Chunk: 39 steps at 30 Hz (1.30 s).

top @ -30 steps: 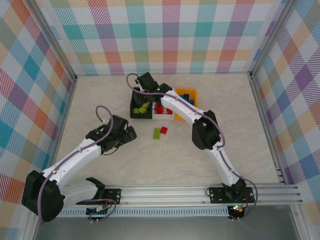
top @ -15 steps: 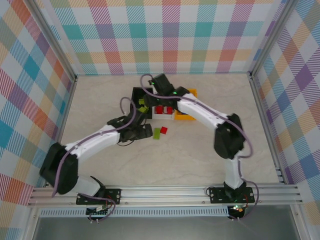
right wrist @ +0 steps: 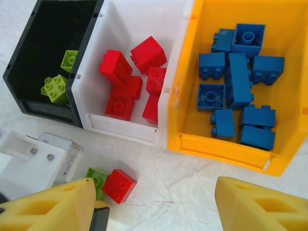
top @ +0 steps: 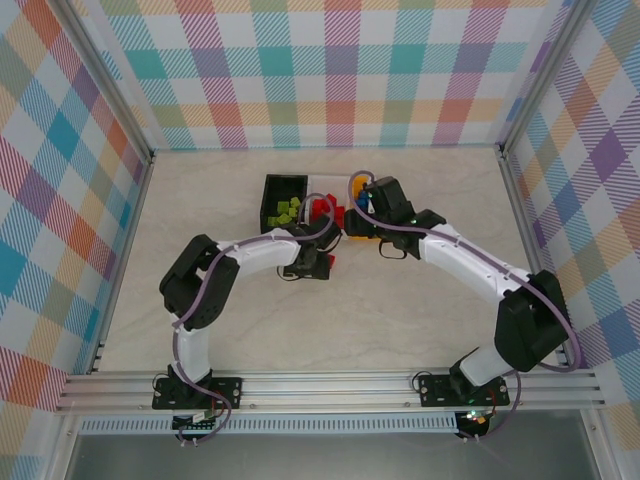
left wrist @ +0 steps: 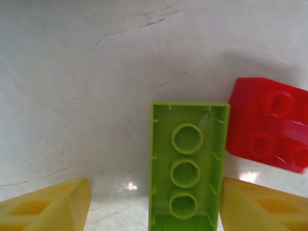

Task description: Sort the legos into containers by color

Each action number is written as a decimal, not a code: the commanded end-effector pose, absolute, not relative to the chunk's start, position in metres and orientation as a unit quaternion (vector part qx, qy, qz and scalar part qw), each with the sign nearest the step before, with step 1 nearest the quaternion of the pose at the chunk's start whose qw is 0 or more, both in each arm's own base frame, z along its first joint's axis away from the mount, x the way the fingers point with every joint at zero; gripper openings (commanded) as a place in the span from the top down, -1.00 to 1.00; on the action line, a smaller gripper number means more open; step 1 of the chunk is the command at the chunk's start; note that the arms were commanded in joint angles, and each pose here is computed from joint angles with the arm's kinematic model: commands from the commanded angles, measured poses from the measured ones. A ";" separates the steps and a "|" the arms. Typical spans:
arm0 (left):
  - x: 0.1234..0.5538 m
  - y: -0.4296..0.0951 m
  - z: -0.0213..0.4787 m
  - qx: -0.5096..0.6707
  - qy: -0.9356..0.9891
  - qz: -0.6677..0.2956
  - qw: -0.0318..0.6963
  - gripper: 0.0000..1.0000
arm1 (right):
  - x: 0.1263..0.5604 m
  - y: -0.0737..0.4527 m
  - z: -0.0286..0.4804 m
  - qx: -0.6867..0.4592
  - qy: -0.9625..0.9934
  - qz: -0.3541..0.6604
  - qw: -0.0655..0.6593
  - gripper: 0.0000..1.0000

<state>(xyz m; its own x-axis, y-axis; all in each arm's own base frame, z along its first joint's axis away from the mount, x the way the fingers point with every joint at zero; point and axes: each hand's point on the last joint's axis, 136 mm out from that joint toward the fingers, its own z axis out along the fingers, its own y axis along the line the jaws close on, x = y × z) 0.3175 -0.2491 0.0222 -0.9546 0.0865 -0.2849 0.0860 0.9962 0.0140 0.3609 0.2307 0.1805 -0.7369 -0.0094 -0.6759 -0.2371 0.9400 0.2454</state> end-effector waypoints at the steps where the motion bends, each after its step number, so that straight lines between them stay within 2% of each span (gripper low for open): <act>1: 0.318 -0.242 0.020 0.065 0.988 0.039 0.136 -0.29 | 0.366 0.231 0.200 -0.051 0.902 0.183 0.387 -0.33; 5: 0.322 -0.243 0.017 0.070 0.987 0.045 0.138 -0.24 | 0.367 0.232 0.201 -0.051 0.901 0.188 0.389 -0.33; 8: 0.326 -0.246 0.015 0.072 0.986 0.045 0.142 -0.13 | 0.367 0.231 0.200 -0.050 0.902 0.185 0.388 -0.33; 15: 0.327 -0.243 0.025 0.063 0.985 0.043 0.156 0.29 | 0.366 0.229 0.198 -0.047 0.903 0.185 0.385 -0.33; 22: 0.332 -0.216 0.089 0.003 0.974 0.014 0.228 0.33 | 0.364 0.229 0.191 -0.047 0.906 0.186 0.377 -0.33; 28: 0.388 -0.182 0.145 -0.067 0.954 0.007 0.292 0.33 | 0.356 0.231 0.172 -0.047 0.914 0.193 0.353 -0.33; 34: 0.452 -0.172 0.131 -0.094 0.949 0.051 0.296 0.32 | 0.339 0.243 0.156 -0.081 0.921 0.215 0.314 -0.33; 39: 0.480 -0.169 0.113 -0.110 0.951 0.065 0.281 0.32 | 0.312 0.261 0.139 -0.120 0.925 0.223 0.282 -0.36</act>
<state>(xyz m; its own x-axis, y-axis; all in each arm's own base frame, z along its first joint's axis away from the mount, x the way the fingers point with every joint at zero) 0.4781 -0.1794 0.1202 -0.7968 -0.1908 -0.5734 -0.2321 0.9727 -0.0011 0.3320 0.2475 0.1483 -0.7927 -0.0415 -0.6083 -0.2966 0.8979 0.3252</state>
